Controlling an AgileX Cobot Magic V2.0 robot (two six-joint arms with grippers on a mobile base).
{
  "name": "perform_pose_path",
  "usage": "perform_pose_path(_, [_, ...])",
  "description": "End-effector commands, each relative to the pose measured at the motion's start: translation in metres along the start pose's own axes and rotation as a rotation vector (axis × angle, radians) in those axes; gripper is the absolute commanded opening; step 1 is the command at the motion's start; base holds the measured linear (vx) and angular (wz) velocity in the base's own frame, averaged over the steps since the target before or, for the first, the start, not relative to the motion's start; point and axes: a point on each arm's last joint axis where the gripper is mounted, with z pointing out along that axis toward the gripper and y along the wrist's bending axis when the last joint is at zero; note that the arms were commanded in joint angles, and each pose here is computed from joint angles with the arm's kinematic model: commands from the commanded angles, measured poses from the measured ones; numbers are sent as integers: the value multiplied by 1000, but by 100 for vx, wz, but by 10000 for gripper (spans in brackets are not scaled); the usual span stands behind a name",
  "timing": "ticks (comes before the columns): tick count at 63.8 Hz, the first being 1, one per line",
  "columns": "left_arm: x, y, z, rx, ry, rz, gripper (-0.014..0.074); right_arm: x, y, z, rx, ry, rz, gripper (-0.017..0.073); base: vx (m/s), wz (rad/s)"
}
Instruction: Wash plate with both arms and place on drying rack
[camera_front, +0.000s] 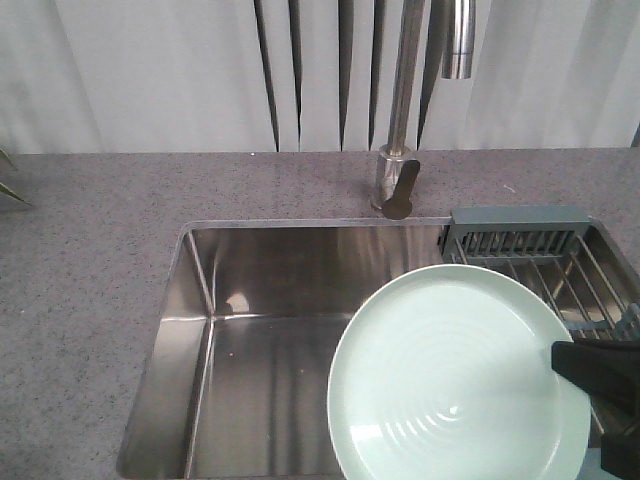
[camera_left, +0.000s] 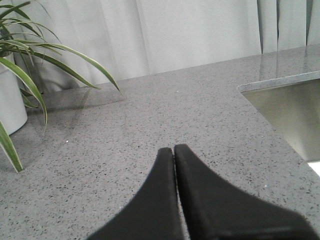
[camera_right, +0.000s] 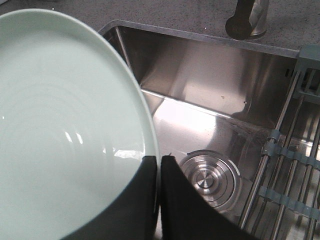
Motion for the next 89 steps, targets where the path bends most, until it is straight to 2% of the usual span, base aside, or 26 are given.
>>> perform_pose_path(1, [-15, 0, -3, 5, -111, -11, -6, -12, 1, -4, 0, -70, 8, -1, 0, 0])
perform_pose_path(89, [-15, 0, -3, 8, -111, -11, -6, -12, 1, -4, 0, -70, 8, -1, 0, 0])
